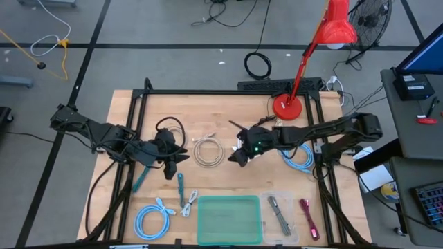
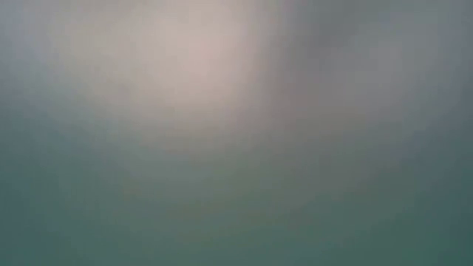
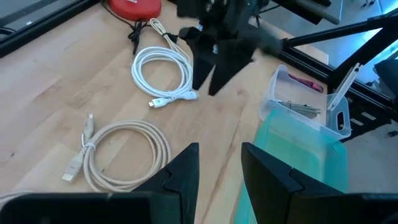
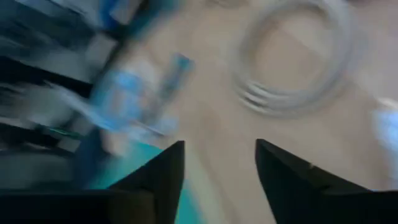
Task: Pick & Place USB Port
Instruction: Put the white transparent hdmi cable into the green bin
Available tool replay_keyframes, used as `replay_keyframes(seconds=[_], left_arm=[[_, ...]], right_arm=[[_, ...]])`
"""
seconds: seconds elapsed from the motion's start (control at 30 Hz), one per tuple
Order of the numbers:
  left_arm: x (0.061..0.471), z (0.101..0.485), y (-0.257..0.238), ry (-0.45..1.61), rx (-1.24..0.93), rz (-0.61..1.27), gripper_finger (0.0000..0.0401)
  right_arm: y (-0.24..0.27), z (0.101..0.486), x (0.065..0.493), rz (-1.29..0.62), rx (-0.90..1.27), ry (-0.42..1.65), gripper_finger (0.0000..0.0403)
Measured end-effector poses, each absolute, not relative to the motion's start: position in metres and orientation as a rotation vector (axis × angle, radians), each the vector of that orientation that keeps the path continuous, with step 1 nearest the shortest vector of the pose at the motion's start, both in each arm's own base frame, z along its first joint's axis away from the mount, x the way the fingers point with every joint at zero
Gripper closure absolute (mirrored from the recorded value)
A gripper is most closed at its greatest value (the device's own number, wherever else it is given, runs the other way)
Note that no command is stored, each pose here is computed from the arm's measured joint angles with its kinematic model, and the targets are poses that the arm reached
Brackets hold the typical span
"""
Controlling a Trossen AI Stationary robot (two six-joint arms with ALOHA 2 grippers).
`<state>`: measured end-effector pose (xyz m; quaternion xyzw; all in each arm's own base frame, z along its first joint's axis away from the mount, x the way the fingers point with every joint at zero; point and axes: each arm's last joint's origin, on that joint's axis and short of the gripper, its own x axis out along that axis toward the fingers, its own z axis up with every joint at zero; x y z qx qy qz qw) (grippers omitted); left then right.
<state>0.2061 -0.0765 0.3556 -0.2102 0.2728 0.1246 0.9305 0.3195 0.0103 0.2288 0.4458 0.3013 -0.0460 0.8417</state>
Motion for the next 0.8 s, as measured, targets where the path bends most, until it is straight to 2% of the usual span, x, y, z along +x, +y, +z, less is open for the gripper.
replay_keyframes(seconds=[0.13,0.2,0.27,0.33,0.5,0.7,0.8], left_arm=[[0.205,0.355,-0.077,0.566,-0.436,0.252,0.0277],[0.205,0.355,-0.079,0.567,-0.436,0.245,0.0277],[0.204,0.355,-0.082,0.568,-0.437,0.238,0.0277],[0.203,0.355,-0.083,0.568,-0.434,0.237,0.0277],[0.201,0.354,-0.084,0.573,-0.423,0.249,0.0277],[0.202,0.354,-0.083,0.576,-0.418,0.256,0.0277],[0.201,0.354,-0.083,0.576,-0.421,0.258,0.0277]], right_arm=[[0.009,0.235,0.326,-0.024,1.073,0.461,0.0178],[0.006,0.247,0.329,0.041,1.038,0.349,0.0173],[0.001,0.252,0.329,0.046,0.995,0.352,0.0174],[-0.003,0.245,0.325,-0.027,0.937,0.489,0.0181],[-0.009,0.245,0.319,-0.261,0.612,0.865,0.0199],[-0.004,0.246,0.330,-0.287,0.455,1.049,0.0201],[0.002,0.224,0.334,-0.308,0.398,1.183,0.0201]])
